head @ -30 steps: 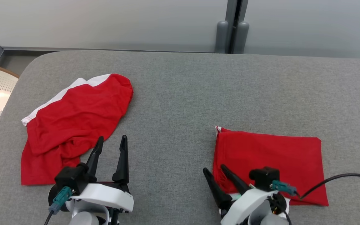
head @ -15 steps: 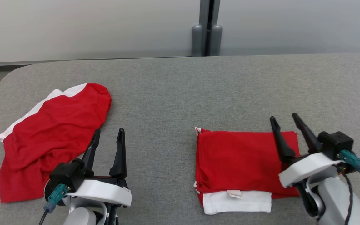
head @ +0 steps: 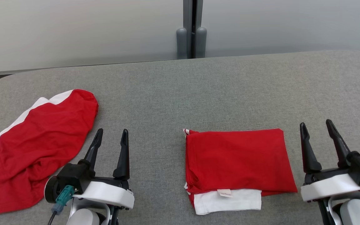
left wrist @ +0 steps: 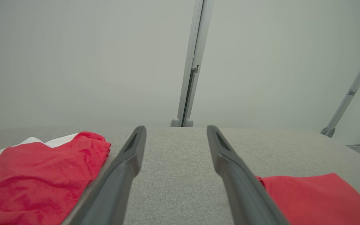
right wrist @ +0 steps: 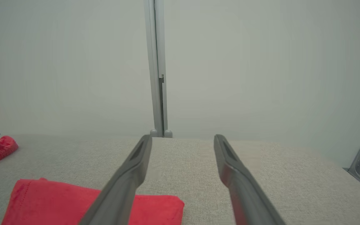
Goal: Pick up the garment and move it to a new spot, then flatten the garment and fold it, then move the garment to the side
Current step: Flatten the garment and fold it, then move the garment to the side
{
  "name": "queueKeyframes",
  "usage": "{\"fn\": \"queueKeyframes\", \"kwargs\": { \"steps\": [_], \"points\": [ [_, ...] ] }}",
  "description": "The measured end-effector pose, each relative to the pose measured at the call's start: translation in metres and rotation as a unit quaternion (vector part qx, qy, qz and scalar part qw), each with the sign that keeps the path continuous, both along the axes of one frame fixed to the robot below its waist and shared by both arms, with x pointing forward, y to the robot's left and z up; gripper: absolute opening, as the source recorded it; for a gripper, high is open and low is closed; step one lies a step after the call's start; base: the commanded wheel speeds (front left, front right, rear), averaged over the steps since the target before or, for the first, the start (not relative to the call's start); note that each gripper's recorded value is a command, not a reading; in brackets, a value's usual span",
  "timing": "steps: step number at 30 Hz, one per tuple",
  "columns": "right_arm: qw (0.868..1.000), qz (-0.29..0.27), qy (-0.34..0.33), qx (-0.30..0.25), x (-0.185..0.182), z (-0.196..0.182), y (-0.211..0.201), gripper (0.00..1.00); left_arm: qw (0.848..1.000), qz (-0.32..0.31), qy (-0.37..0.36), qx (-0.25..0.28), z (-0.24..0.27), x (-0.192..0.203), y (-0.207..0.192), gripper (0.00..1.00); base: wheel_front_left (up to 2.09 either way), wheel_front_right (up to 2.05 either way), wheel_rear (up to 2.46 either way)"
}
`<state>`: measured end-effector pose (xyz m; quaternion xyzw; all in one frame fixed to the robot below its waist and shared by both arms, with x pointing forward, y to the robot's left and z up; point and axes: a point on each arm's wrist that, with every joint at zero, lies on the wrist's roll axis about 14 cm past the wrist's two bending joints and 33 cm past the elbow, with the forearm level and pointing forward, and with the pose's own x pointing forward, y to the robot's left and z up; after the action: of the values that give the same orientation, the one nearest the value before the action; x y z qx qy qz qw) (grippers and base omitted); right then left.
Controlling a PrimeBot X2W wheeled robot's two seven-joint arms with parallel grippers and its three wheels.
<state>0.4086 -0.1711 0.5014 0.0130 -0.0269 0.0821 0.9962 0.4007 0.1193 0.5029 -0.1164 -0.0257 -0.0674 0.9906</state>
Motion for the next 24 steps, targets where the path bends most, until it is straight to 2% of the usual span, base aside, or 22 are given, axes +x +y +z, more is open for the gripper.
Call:
{"fn": "queueKeyframes", "kwargs": {
  "steps": [15, 24],
  "points": [
    [1.000, -0.004, 0.011, 0.002, -0.006, -0.008, 0.002, 1.00, 1.000, -0.001, 0.007, 0.006, -0.005, -0.005, -0.001, 1.00, 0.00, 0.00, 0.00],
    [0.994, -0.010, 0.093, 0.049, -0.008, -0.060, 0.010, 1.00, 1.000, -0.005, 0.025, 0.005, -0.019, 0.001, -0.002, 1.00, 0.00, 0.00, 0.00]
  ]
}}
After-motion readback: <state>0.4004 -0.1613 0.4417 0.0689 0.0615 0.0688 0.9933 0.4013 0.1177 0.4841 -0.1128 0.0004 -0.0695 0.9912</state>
